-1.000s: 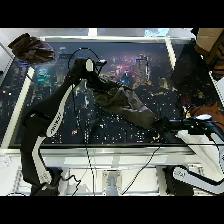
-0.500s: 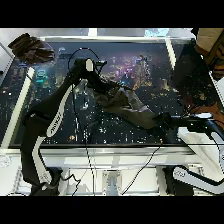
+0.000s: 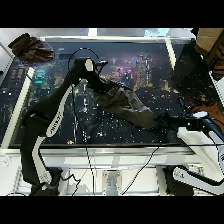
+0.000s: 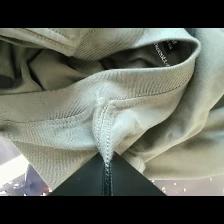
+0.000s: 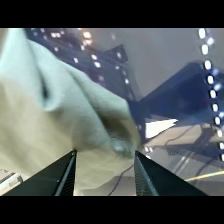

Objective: Fold the shirts.

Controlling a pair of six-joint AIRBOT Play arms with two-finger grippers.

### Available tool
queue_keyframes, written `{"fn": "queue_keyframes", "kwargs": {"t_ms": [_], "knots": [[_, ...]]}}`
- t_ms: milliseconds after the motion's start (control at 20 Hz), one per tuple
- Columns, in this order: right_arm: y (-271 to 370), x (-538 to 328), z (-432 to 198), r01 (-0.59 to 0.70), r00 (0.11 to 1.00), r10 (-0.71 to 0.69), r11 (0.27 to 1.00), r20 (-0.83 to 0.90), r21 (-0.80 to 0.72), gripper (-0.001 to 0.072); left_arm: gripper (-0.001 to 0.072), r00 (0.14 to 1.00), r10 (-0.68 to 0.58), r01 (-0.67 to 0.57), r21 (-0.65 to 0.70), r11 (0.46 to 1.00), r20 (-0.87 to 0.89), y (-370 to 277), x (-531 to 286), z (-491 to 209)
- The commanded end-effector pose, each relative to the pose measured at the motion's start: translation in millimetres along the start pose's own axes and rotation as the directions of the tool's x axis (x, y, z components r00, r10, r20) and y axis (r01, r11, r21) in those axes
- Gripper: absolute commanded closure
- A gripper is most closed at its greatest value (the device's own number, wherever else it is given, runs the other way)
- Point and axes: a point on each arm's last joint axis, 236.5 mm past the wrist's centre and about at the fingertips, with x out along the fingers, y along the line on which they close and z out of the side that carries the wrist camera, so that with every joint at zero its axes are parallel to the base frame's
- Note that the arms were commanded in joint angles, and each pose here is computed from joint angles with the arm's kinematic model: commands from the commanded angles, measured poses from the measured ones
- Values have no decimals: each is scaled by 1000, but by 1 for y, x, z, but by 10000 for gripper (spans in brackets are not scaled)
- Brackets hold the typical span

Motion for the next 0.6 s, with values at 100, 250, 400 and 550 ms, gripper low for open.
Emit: {"fn": "queue_keyframes", "kwargs": {"t_ms": [100, 250, 400, 550], "knots": [[-3, 0, 4, 12, 1000, -13, 998, 18, 55, 292, 691, 1000, 0, 0, 9, 1000, -1, 0, 0, 0], [15, 4, 10, -69, 997, 65, 992, 35, 110, 291, 691, 1000, 1, -1, 9, 1000, 4, 0, 0, 1], [29, 17, 5, -98, 995, 97, 990, 17, 105, 291, 691, 1000, 0, 0, 9, 1000, -1, 0, 0, 0], [38, 31, 0, -80, 997, 79, 995, 12, 63, 301, 691, 1000, 1, -1, 22, 1000, -1, 0, 0, 0]]}}
